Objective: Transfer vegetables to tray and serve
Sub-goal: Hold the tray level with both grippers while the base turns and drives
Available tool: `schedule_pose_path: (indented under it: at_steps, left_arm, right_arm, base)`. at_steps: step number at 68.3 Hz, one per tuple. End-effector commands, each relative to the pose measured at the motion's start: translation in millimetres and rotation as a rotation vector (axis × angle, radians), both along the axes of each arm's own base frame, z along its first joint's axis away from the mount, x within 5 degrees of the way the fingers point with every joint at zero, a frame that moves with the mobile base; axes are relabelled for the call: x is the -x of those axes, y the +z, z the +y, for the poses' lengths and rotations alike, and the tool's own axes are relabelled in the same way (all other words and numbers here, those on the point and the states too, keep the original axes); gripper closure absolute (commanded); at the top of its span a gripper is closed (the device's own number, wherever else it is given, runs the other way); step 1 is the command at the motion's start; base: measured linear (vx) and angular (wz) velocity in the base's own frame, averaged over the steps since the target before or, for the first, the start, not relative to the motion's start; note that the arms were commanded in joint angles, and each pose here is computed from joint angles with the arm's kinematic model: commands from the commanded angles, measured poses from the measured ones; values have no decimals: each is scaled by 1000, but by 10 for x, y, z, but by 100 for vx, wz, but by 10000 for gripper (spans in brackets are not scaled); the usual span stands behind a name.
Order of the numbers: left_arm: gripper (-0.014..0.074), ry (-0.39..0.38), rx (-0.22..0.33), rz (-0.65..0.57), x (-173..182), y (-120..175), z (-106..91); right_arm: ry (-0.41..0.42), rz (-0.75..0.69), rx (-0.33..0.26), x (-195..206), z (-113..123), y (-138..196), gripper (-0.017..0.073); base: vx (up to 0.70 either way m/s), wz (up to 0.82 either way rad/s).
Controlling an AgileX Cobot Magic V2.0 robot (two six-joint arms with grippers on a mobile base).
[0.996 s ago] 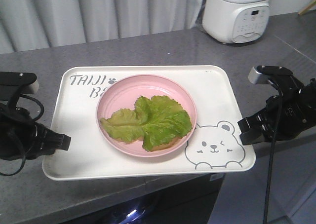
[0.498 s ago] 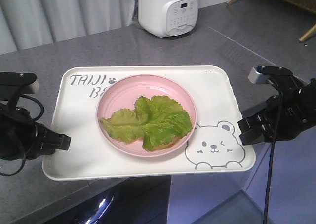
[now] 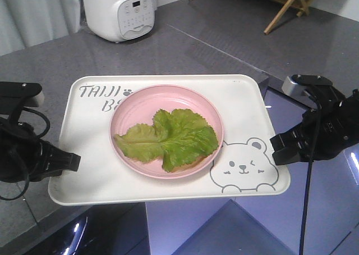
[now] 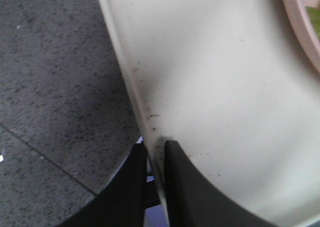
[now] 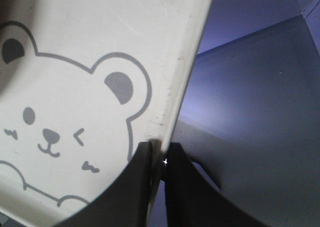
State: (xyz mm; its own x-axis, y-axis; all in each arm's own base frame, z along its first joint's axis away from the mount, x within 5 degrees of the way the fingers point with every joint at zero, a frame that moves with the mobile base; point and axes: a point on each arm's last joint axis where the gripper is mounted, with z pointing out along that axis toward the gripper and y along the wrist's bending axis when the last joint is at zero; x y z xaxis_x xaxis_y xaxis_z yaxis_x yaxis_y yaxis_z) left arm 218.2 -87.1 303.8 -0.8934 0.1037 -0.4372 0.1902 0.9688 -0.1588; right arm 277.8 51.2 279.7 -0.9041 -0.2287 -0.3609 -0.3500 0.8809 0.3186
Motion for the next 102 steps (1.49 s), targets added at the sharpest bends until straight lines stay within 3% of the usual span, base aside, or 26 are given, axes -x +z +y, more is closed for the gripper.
schedule_pose_path:
  at_steps: [1,102]
  left_arm:
    - [601,-8,111,-125,-19,207,-91]
    - [601,-8,111,-125,-19,207,-91]
  right_arm:
    - [48,-64,-94,55,122,218,564]
    - [48,-64,-94,55,122,218,564]
  base:
    - [-2,-35]
    - [0,-32]
